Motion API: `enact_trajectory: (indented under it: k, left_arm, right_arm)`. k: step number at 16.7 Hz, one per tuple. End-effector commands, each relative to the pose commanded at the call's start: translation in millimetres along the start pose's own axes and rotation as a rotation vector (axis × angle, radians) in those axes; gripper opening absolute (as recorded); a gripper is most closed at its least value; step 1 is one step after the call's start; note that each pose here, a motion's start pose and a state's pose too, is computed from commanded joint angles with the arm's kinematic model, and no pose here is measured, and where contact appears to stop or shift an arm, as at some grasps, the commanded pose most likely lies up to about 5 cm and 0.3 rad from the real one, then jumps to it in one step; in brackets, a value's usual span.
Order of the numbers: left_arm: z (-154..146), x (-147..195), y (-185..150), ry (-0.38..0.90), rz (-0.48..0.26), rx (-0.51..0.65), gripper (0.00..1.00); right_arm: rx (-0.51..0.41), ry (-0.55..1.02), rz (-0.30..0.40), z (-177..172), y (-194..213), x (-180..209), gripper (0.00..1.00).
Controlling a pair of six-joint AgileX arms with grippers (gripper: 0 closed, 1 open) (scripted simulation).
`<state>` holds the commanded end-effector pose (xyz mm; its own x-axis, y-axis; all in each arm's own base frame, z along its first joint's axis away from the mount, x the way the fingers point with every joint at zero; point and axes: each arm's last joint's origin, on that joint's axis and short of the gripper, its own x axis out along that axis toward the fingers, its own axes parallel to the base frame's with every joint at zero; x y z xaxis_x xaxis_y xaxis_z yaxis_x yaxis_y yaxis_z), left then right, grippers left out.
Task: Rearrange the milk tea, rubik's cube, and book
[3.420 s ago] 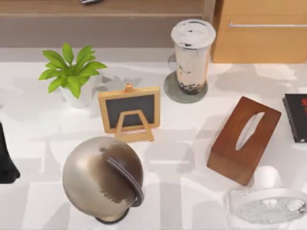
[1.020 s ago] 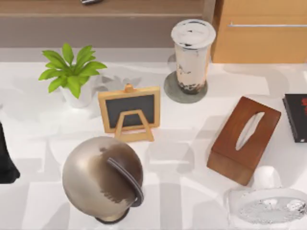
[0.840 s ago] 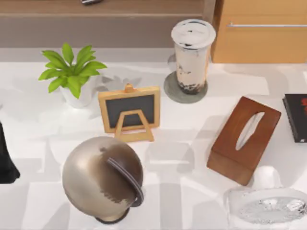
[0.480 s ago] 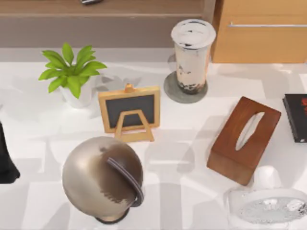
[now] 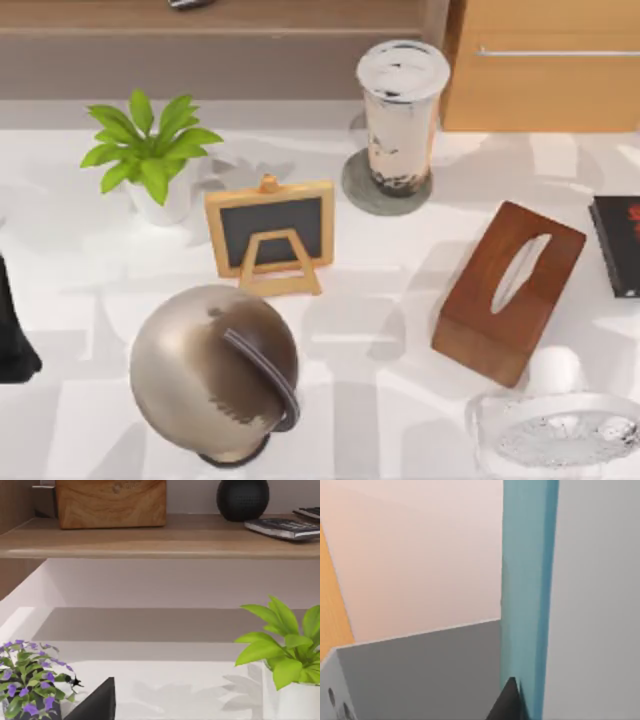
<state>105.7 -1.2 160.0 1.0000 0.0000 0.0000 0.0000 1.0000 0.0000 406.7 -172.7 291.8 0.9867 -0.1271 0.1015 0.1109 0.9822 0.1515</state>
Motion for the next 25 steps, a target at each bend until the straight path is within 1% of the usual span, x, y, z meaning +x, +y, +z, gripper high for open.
enact_trajectory:
  k: [2,4,5,7,9,11,13,15,17,19,20,23,24,25]
  left_arm:
    - [0,0,0,0.000,0.000,0.000,1.00]
    - [0,0,0,0.000,0.000,0.000,1.00]
    - [0,0,0,0.000,0.000,0.000,1.00]
    - [0,0,0,0.000,0.000,0.000,1.00]
    - [0,0,0,0.000,0.000,0.000,1.00]
    - [0,0,0,0.000,0.000,0.000,1.00]
    - [0,0,0,0.000,0.000,0.000,1.00]
    - [0,0,0,0.000,0.000,0.000,1.00]
    - [0,0,0,0.000,0.000,0.000,1.00]
    - [0,0,0,0.000,0.000,0.000,1.00]
    - [0,0,0,0.000,0.000,0.000,1.00]
    - [0,0,0,0.000,0.000,0.000,1.00]
    - [0,0,0,0.000,0.000,0.000,1.00]
    - [0,0,0,0.000,0.000,0.000,1.00]
  right_arm:
    - [0.121,-0.057,-0.036,15,7,-28,0.00]
    - [0.273,-0.106,-0.054,21,17,-59,0.00]
    - [0.359,-0.122,-0.057,19,22,-74,0.00]
    - [0.544,-0.125,-0.057,5,31,-101,0.00]
    - [0.738,-0.084,-0.068,-22,38,-123,0.00]
    - [0.929,0.004,-0.105,-59,44,-142,0.00]
    - [1.103,0.134,-0.173,-102,51,-158,0.00]
    - [1.235,0.290,-0.270,-144,60,-173,0.00]
    - [1.311,0.430,-0.369,-178,68,-186,0.00]
    - [1.340,0.511,-0.431,-196,72,-195,0.00]
    - [1.344,0.523,-0.441,-198,73,-197,0.00]
    - [1.344,0.523,-0.441,-198,73,-197,0.00]
    - [1.349,0.500,-0.425,-193,72,-194,0.00]
    - [1.349,0.501,-0.426,-194,72,-193,0.00]
